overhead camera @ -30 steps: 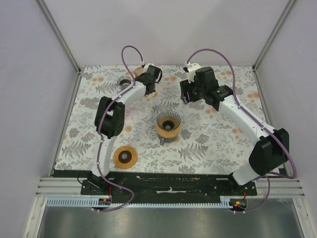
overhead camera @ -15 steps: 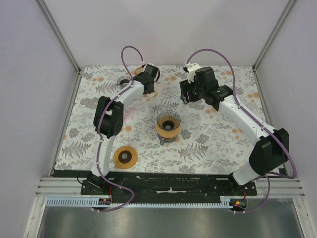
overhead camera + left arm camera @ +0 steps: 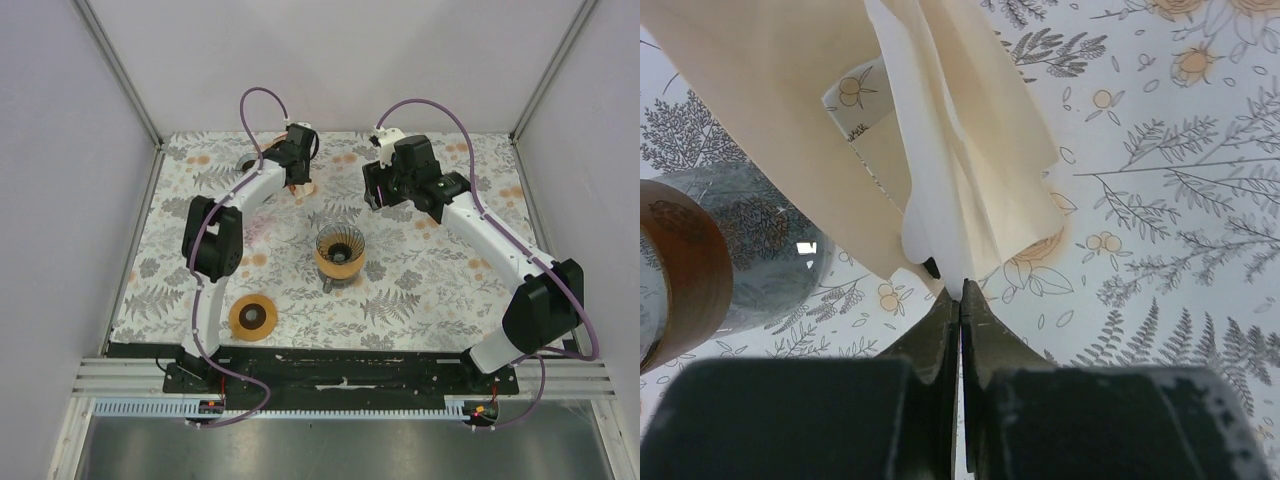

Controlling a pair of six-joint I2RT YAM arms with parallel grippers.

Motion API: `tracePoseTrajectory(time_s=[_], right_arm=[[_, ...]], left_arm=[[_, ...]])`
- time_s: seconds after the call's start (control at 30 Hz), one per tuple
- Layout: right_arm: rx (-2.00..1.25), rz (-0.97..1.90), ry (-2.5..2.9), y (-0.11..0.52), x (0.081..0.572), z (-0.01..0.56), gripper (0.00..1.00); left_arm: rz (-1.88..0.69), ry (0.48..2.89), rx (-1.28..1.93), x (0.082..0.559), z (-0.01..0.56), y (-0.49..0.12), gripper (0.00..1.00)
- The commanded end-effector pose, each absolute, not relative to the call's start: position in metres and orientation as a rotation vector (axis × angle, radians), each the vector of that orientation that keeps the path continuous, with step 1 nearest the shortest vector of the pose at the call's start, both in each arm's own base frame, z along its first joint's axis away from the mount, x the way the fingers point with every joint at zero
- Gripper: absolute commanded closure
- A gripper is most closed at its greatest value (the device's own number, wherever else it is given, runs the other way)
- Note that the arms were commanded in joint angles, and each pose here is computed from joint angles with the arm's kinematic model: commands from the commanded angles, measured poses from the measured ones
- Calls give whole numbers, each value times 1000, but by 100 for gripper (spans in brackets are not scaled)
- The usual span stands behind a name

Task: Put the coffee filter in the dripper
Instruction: Pick up the coffee filter from the coffee filter holder.

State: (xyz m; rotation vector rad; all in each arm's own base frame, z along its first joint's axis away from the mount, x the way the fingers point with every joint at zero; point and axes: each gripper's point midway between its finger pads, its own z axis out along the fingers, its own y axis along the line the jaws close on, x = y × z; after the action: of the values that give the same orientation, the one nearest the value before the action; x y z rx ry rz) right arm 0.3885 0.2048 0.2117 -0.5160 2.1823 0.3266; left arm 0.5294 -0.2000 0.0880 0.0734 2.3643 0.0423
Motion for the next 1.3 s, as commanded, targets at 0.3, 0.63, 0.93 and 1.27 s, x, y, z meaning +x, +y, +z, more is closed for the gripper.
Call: tracePoseTrajectory(time_s=[0.3,0.63,0.93,1.27], right_arm=[[-581,383,2090,210,380,242,32],[-670,492,1933,220,359,287,28],[-878,802,1666,254,302,342,9],[-1090,1106,1377,302,236,375,2]], left_arm=[[-129,2337,267,491,165,-199,97],[-380,2303,622,417,224,-212,97],[-660,2114,998,317,303,-219,98],[-881,1856,1269,205,355,-217,98]])
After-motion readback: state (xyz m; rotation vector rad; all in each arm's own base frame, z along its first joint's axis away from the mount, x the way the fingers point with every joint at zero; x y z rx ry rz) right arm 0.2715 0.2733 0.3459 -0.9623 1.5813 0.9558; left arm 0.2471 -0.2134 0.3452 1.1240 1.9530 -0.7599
